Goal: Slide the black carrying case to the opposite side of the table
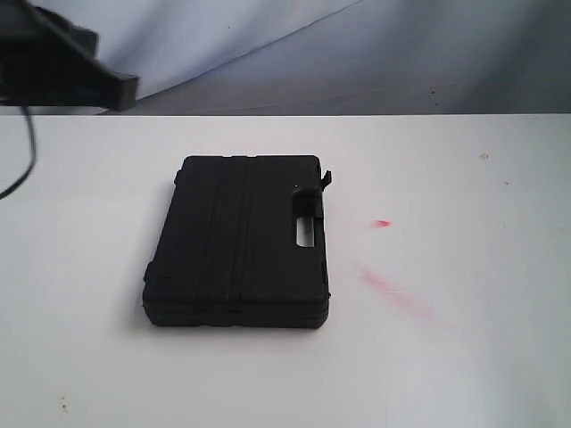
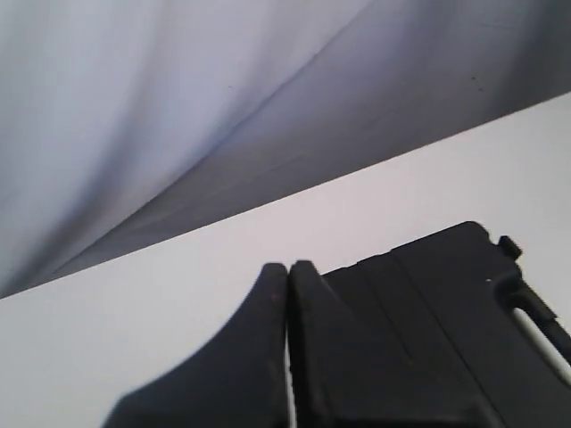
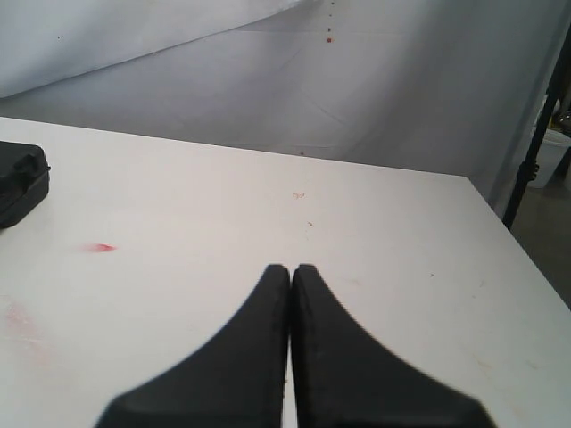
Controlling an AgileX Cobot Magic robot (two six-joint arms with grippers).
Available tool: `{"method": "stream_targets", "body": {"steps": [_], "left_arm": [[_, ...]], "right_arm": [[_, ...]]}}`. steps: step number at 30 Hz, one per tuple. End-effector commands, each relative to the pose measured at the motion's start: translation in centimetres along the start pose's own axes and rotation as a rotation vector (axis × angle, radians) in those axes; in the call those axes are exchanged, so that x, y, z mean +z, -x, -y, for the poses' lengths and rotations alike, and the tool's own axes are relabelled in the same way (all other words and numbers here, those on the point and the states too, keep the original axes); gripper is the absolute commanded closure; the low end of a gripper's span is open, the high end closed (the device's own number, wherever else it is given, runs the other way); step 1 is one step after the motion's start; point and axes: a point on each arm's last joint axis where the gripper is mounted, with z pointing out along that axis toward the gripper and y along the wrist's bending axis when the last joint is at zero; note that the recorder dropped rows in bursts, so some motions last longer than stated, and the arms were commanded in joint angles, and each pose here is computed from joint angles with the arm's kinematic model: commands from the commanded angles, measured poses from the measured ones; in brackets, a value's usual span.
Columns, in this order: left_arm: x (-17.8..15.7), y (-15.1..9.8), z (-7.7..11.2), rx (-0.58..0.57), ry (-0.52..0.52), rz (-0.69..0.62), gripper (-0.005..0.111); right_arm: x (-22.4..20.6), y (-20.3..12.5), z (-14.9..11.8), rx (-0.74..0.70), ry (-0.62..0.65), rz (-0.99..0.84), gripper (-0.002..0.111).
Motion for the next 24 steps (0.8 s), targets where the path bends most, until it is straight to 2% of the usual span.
{"method": "stream_targets", "body": {"steps": [1,5,9,11,19,24], "left_arm": [[-3.8,-1.6,-2.8,0.001,0.059,0.062,0.107],[-6.5,-3.0,-4.6,-0.015,0.133,0.076,0.107],[-9.0,-4.6,-6.6,-0.05,0.251,0.047,0.107],[-10.2,-5.1,-7.1,-0.079,0.271,0.068,0.107],[-14.3,-7.3,-7.2,-0.15,0.2,0.261,0.107],[-14.0,-8.9,-5.7,-0.139,0.061,0.338,0.107]], "right_arm": [[0.0,-0.1,0.0,0.001,-0.008,0.001,0.108],[0.0,-0.1,0.0,0.001,-0.008,0.001,0.108],[0.0,-0.1,0.0,0.001,-0.008,0.001,0.108],[0.0,-0.1,0.0,0.001,-0.008,0.001,0.108],[0.0,-0.1,0.0,0.001,-0.008,0.001,0.108],[0.0,-0.1,0.0,0.001,-0.008,0.001,0.108]]}}
